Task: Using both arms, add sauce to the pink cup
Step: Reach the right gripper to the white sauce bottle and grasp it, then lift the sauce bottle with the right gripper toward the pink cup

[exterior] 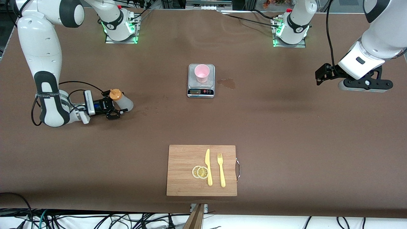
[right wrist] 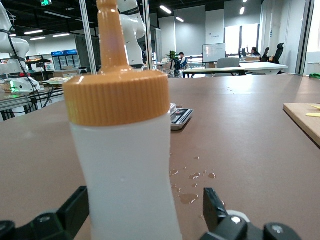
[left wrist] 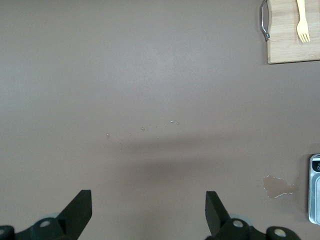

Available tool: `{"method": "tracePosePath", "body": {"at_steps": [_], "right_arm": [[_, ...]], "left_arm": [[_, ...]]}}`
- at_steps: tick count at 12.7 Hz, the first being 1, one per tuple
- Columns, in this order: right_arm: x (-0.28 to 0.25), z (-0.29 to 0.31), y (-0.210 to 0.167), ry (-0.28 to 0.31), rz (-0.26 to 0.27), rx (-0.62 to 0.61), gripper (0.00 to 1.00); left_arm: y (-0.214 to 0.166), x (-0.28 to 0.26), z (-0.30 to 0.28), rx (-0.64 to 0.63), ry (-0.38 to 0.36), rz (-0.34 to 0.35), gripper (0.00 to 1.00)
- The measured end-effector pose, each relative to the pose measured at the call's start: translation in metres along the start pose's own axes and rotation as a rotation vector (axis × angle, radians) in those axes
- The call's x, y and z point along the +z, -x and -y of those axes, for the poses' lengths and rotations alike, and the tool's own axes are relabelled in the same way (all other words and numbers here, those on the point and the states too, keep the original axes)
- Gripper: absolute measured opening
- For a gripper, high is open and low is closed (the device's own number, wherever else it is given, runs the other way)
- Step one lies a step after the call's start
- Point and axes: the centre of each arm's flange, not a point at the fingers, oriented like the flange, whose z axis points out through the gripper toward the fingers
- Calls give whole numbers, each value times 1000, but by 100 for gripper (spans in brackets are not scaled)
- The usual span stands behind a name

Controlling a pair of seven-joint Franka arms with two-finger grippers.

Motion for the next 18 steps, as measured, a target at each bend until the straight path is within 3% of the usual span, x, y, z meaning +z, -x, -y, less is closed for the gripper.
{"method": "tracePosePath", "body": {"at_steps": [2,6,9,11,18], "right_arm": [[0,-2,-2,-1,2,-5,98],[0,-9,-6,-6,7,-20,55],[4,-19,-13,-18,9,-30,50],[6,-22,-17,-27,1,-17,37],[3,-21,-17,-25,-6,-5,33]], "left_arm": [[0,0,-1,2,0,0,100],[0,1,-2,4,0,2,100],[0,1,-2,4,0,2,100],[0,1,-2,4,0,2,100],[-1,2,-2,4,0,3,100]]}}
